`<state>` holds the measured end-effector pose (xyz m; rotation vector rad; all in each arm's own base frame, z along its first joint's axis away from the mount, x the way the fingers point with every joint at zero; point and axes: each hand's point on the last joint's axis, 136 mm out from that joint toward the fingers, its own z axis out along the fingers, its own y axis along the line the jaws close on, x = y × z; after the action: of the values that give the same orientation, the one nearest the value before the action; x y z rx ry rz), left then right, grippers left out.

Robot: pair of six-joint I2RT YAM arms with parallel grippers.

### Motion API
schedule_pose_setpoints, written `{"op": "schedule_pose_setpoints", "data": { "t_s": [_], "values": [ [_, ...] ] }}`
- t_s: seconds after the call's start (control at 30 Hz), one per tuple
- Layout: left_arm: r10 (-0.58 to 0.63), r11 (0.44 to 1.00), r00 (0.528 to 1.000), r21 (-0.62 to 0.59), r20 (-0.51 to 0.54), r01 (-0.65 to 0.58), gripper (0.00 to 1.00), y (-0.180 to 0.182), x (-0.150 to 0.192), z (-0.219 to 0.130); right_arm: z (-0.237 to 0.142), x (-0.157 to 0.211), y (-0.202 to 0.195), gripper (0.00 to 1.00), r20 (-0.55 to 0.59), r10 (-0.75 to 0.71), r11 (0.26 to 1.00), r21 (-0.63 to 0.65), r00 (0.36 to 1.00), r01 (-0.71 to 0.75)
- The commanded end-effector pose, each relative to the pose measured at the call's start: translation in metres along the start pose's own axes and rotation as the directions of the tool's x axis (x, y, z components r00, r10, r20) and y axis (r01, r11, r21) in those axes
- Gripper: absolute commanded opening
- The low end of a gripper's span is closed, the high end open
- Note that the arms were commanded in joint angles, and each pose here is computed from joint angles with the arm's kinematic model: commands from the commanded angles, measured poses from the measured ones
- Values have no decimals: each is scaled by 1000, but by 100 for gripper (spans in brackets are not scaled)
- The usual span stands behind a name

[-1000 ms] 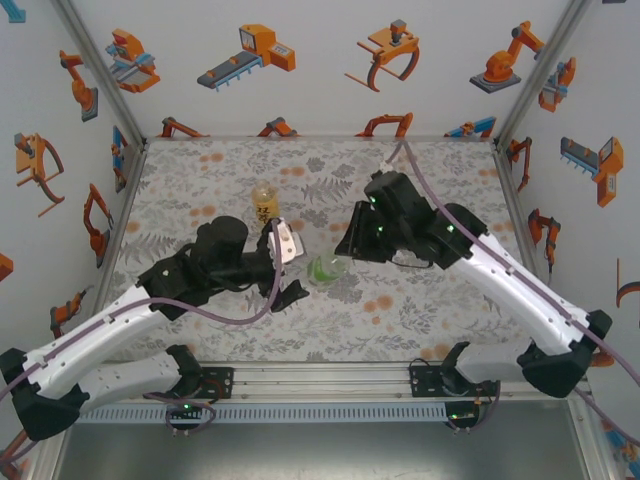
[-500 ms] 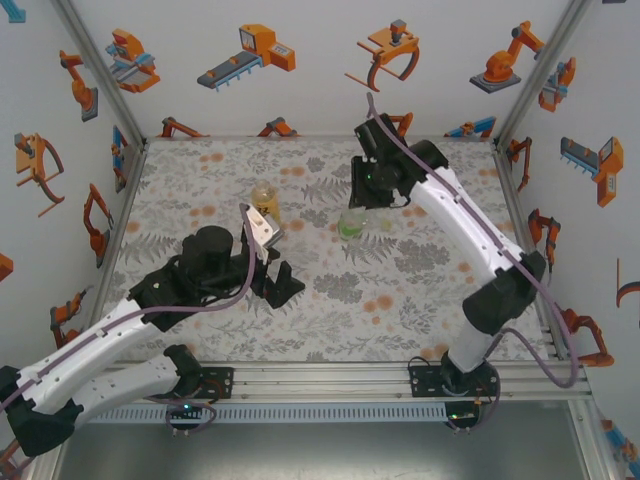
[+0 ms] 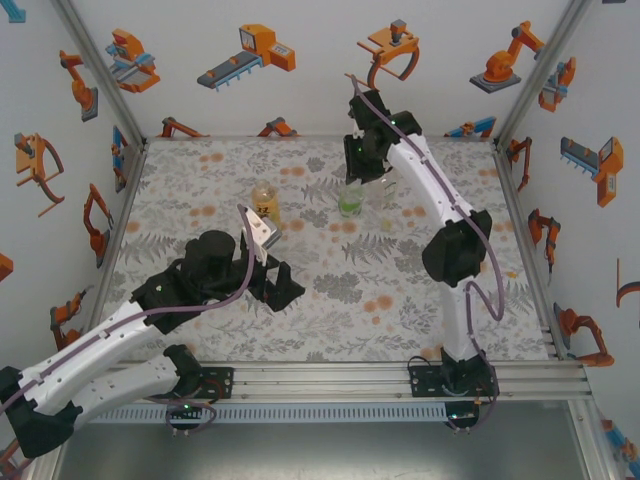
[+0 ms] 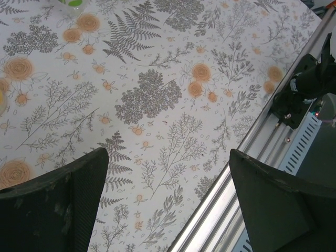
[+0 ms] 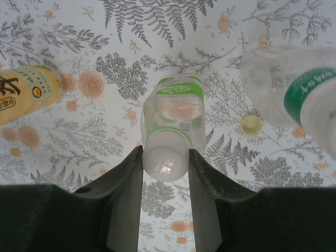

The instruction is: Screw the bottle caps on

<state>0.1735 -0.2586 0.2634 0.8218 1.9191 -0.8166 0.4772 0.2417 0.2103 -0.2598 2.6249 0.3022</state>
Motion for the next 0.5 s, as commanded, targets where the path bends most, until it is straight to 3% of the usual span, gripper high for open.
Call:
{"op": "schedule_pose_setpoints", "data": {
  "t_s": [0.0,0.2,0.3,0.47],
  "values": [
    [-15,1000,1000,-10,17,15,88,3,-4,0,-2,-6,3,0,5,-23,999,-29,1000,24],
    [-16,1000,1000,-11,1,16,88,4,1,0,14,-2,-2,0,-25,-19,1000,-25,1000,18],
    [-9,1000,1000,-15,3,9,88,4,2,-1,19,2,-2,18,-43,-13,1000,-24,999,12],
    [-5,1000,1000,-21,7,6,88,5,2,-2,22,5,-2,31,-60,-10,1000,-25,998,9]
  ]
}}
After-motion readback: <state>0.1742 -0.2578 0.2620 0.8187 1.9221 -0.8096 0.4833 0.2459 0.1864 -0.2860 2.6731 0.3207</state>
